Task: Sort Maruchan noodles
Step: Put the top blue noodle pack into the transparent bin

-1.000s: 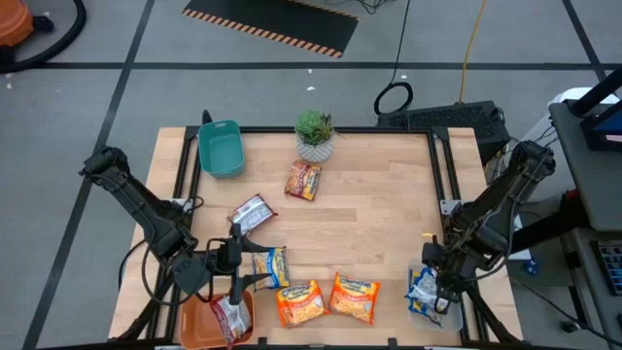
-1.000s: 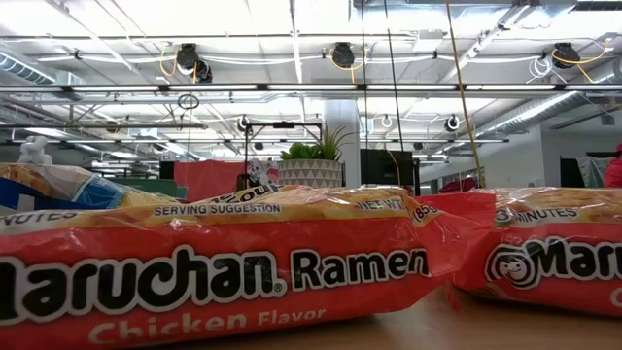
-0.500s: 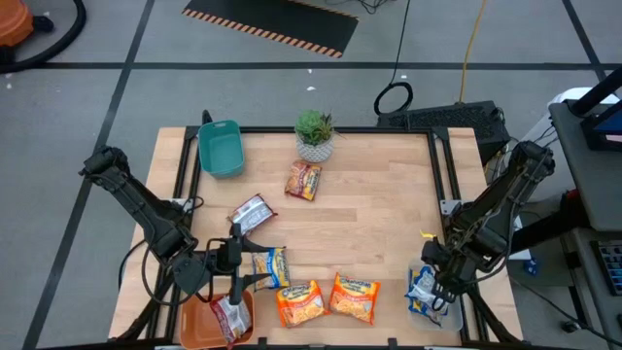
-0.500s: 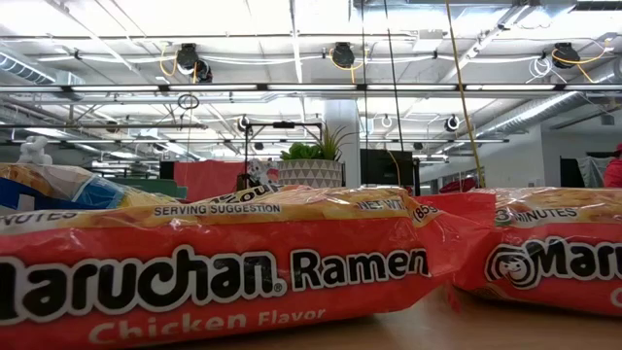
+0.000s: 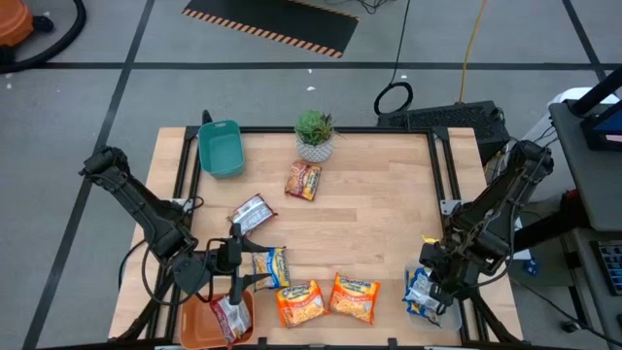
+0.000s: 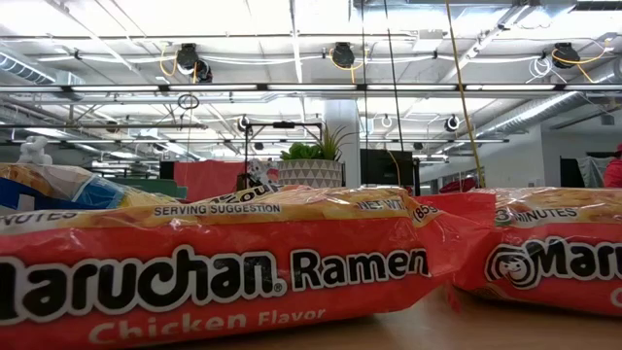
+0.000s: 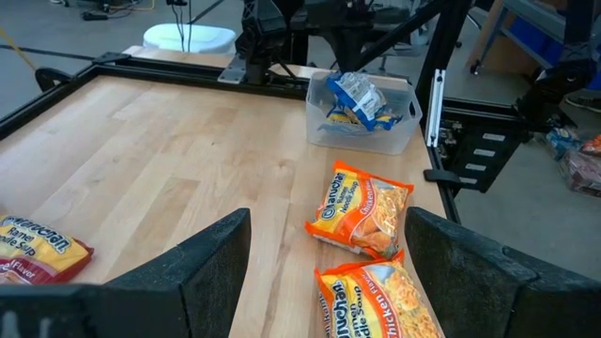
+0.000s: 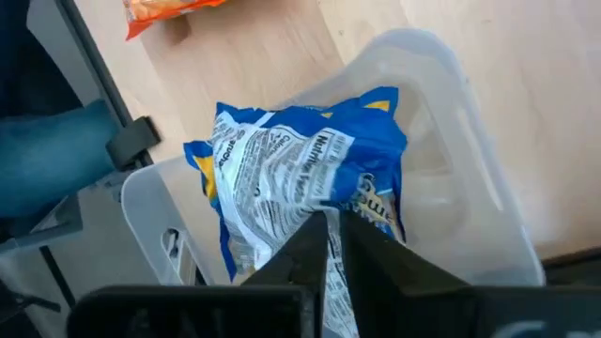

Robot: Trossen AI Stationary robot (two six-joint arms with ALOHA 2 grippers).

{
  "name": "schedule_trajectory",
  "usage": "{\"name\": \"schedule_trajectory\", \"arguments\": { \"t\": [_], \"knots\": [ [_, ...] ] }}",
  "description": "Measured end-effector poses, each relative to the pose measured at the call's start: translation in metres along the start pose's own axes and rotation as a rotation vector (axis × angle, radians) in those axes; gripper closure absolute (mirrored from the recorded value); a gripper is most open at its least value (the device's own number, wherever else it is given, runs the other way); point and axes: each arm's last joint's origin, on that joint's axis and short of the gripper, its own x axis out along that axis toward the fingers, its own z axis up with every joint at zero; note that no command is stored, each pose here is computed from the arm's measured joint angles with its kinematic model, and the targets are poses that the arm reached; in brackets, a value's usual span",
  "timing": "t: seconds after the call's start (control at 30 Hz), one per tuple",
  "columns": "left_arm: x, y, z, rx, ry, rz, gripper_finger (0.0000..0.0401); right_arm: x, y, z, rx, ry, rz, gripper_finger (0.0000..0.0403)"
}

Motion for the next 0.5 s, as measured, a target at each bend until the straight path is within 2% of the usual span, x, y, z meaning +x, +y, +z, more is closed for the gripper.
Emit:
{"name": "schedule_trajectory", "arguments": {
  "t": [0.23, 0.5],
  "knots": [
    [0.0, 0.0, 0.0, 0.001, 0.0, 0.0, 0.0116, 0.019, -0.011, -0.003, 0.047, 0.036, -0.04, 0.0387],
    [0.0, 0.0, 0.0, 0.001, 0.0, 0.001, 0.0116, 0.007, -0.007, -0.004, 0.087, 0.085, 0.004, 0.0387]
  ]
}}
